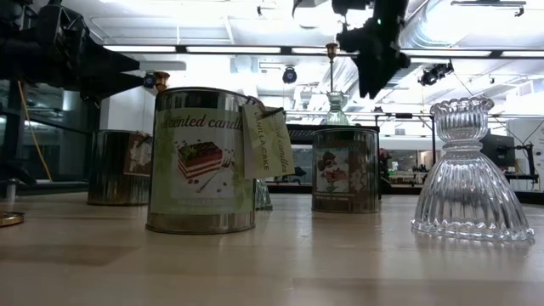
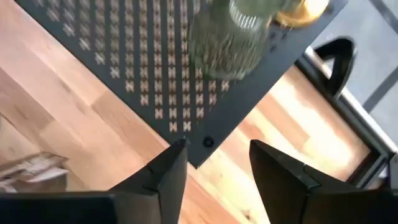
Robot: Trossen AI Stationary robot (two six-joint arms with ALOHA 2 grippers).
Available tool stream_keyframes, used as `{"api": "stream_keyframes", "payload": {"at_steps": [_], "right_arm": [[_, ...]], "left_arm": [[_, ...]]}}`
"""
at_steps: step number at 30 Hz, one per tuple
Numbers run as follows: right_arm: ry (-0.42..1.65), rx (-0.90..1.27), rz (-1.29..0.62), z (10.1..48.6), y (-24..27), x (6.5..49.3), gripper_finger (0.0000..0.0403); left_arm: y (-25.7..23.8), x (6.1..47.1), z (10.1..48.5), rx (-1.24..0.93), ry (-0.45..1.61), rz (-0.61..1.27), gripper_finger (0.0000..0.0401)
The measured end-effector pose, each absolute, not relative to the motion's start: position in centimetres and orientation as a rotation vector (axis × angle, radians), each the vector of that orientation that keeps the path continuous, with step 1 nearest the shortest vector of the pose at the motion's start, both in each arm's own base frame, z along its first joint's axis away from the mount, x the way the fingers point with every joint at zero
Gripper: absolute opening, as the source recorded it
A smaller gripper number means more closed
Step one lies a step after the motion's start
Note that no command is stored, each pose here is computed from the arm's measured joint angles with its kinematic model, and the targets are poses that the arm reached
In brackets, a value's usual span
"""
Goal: Pick & Place candle stick holders
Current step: Put the top gold candle holder on the shelf aligned with the gold candle holder
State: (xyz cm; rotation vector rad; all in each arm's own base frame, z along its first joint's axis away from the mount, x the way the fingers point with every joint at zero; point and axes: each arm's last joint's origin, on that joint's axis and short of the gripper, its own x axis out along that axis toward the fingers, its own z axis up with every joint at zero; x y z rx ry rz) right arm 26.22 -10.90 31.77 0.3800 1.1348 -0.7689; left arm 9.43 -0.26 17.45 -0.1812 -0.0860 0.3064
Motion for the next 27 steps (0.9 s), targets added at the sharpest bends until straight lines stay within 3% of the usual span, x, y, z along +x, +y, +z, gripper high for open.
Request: {"api": "stream_keyframes", "payload": {"at_steps": [13,27], "right_arm": [[1.000,0.368,-0.689,29.3,-7.4,24.6,0.0093],[0.653,0.302,-0.551,27.4,-5.6,25.4,0.0084]], "left_arm": [[-0.3,9.4,17.5,-0.181,-0.086,0.306,0.0218],[-0.3,9.4,17.5,-0.181,-0.086,0.307,0.0218]]}}
